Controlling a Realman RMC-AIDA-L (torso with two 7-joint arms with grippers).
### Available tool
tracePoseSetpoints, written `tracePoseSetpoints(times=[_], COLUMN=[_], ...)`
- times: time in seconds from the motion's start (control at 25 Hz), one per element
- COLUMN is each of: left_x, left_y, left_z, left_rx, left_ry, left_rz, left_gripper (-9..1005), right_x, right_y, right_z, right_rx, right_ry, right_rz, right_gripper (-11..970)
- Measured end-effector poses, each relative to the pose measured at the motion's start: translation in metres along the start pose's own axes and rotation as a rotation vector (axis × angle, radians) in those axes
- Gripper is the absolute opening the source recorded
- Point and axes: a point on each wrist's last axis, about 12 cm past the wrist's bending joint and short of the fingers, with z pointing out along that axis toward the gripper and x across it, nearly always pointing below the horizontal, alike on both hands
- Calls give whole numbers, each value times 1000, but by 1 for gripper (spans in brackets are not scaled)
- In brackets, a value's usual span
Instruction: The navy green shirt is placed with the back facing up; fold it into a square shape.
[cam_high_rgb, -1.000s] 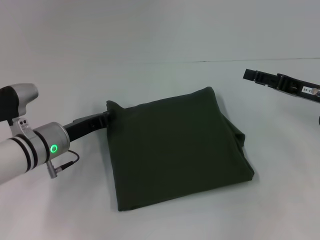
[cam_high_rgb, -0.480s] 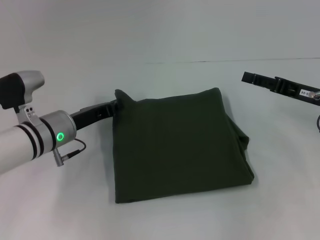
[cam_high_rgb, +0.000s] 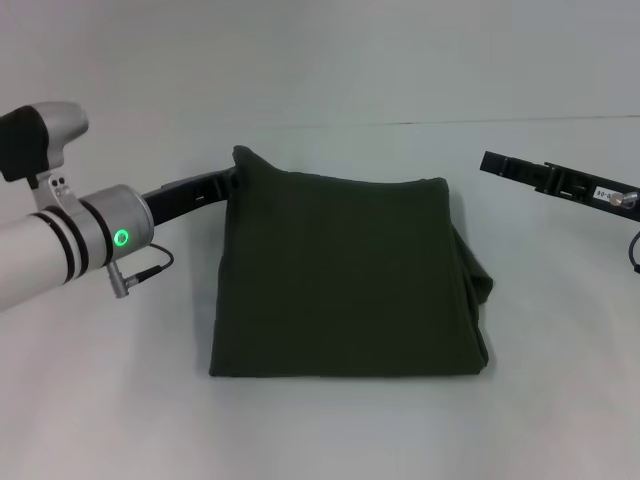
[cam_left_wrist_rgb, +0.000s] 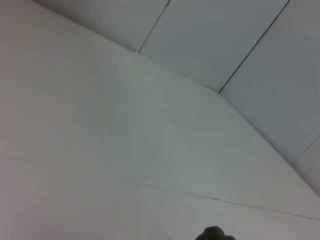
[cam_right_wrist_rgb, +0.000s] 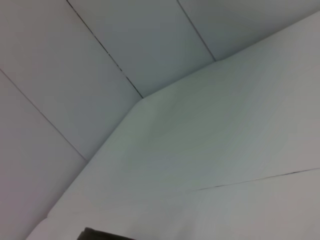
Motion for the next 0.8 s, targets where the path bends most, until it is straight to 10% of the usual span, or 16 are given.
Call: tracePoseSetpoints(times=[0.8], left_x=[-3], left_y=[-5], left_z=[2], left_rx=[13], left_ry=[-7], left_rz=[101], left_gripper=[69], right_x=[2], right_y=[-2], right_z=[-1], right_rx=[9], right_ry=[2], right_rz=[0], right_gripper=[684])
